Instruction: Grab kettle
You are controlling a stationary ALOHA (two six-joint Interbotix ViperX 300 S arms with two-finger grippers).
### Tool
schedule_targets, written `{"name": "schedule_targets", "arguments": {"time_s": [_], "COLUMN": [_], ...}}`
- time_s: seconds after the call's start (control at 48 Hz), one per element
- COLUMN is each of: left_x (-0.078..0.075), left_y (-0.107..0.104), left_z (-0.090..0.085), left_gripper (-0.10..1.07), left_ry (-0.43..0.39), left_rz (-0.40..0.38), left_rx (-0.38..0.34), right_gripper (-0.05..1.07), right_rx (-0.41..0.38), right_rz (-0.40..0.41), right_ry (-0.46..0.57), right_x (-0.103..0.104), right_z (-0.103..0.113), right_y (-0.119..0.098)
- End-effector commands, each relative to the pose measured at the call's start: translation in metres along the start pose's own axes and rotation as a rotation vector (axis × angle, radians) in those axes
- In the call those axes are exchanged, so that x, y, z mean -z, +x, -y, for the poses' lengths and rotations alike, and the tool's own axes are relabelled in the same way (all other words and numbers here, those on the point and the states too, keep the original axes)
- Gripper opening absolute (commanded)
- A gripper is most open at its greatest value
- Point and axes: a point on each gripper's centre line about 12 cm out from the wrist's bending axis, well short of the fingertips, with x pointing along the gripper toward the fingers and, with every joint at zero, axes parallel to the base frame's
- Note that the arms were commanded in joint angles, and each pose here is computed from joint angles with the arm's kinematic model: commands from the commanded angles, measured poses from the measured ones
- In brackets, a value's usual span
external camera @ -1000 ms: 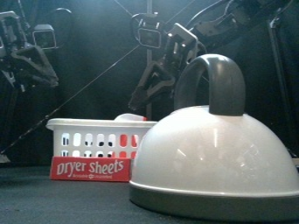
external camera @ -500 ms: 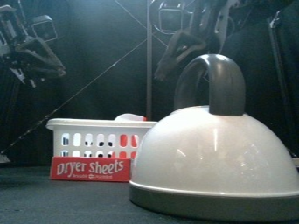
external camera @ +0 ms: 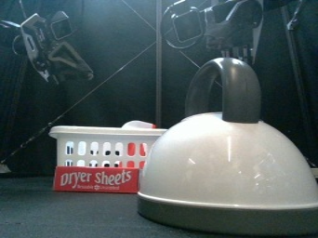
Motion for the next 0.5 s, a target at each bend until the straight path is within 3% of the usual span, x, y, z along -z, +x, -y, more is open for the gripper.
{"name": "schedule_targets", "arguments": {"time_s": [0.0,0.125,0.208,0.479], "left_x": [-0.012,-0.002,0.015,0.026], "left_y": [0.0,0.0,-0.001,-0.005], "left_z": [-0.002,-0.004,-0.007,-0.006], "left_gripper": [0.6,0.6,0.6,0.6], "left_ry": [0.018,0.025,0.011,-0.024], "left_rz": [0.032,0.01,-0.029,-0.045], "left_rx": [-0.007,-0.015,-0.02,-0.016], "right_gripper": [0.34,0.34,0.34,0.35], "right_rx": [0.016,0.121,0.185,0.225], "right_rz": [0.004,-0.015,-0.005,0.041], "right_ry": [0.062,0.129,0.169,0.187], "right_x": [-0.01,-0.011,-0.012,0.009], "right_z": [-0.006,0.0,0.001,-0.018], "right_y": [-0.016,-0.022,-0.024,-0.004]}}
